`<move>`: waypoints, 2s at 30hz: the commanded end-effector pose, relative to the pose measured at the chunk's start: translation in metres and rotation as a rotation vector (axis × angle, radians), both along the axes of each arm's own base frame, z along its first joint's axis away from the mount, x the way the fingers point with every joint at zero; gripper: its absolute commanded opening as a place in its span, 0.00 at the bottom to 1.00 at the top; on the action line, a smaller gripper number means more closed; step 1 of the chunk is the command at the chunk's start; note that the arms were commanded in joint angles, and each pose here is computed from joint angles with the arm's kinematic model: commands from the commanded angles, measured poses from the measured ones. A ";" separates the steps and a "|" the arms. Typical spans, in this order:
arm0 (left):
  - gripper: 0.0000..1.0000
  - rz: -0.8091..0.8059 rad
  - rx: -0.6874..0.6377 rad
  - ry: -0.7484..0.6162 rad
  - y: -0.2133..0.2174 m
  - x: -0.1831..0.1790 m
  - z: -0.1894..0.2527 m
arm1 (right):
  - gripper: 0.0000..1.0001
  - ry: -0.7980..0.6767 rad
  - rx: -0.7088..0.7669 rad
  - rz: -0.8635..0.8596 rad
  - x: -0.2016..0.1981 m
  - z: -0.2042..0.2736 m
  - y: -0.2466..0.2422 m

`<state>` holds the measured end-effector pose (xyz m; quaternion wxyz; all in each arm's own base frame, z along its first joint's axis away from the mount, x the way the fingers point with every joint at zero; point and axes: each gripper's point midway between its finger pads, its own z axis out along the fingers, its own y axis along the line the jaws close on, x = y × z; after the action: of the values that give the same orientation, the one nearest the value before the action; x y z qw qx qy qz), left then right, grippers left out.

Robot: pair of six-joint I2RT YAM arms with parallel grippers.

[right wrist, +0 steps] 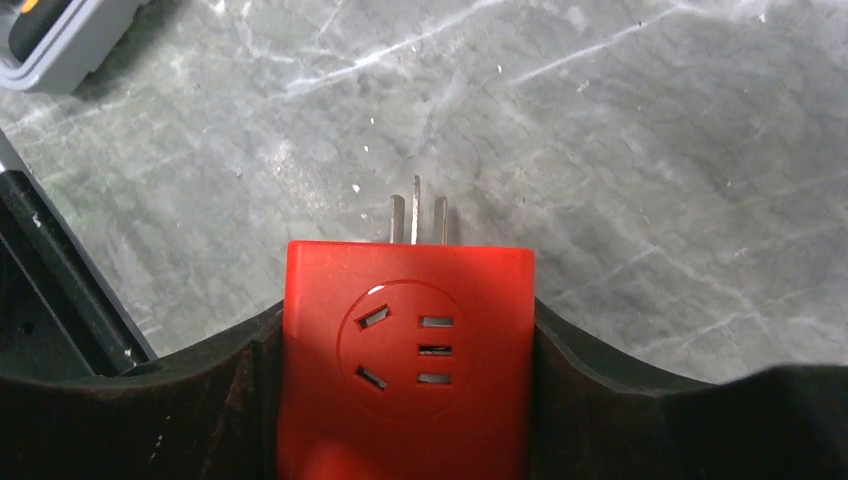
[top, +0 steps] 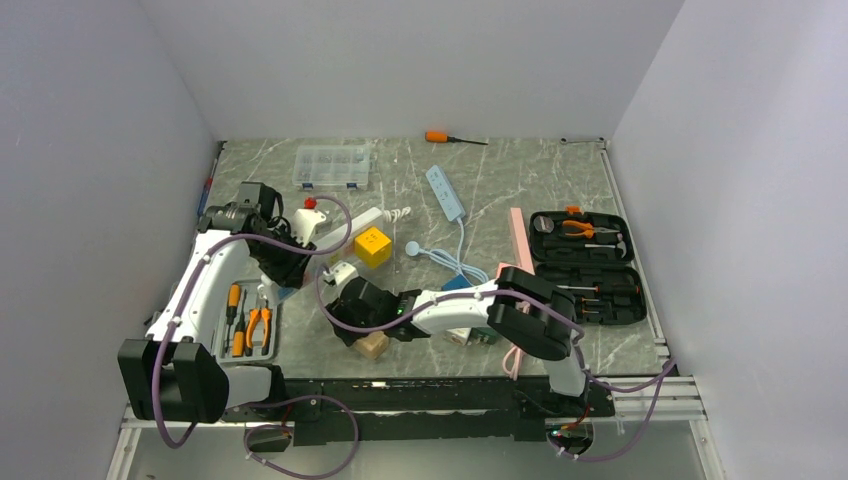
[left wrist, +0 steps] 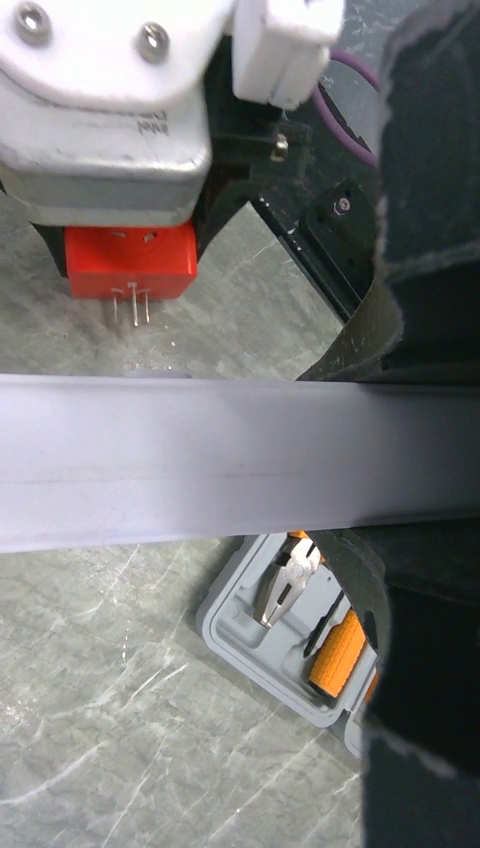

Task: Pull the plug off the socket
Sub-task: Place the socket at the corner of the board, then remove the plug from the socket.

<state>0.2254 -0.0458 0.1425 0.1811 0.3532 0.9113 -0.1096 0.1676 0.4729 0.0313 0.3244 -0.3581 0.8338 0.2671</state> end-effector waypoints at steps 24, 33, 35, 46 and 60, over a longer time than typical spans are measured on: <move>0.00 -0.059 -0.136 -0.146 -0.022 0.006 0.040 | 1.00 -0.196 0.146 -0.123 0.019 0.151 -0.062; 0.00 -0.108 -0.147 -0.141 -0.025 -0.005 0.037 | 1.00 -0.151 0.191 -0.233 0.051 0.153 -0.126; 0.00 -0.117 -0.151 -0.142 -0.026 -0.009 0.037 | 1.00 -0.154 0.192 -0.246 0.061 0.154 -0.132; 0.00 -0.136 -0.153 -0.135 -0.026 -0.022 0.038 | 1.00 -0.189 0.135 -0.154 0.101 0.159 -0.092; 0.00 -0.143 -0.156 -0.152 -0.026 -0.026 0.038 | 1.00 -0.122 0.108 -0.115 0.106 0.124 -0.066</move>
<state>0.1899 -0.0540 0.1622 0.2074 0.3948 0.8849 -0.1348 0.2668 0.3916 0.1413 0.3947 -0.3080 0.8298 0.2466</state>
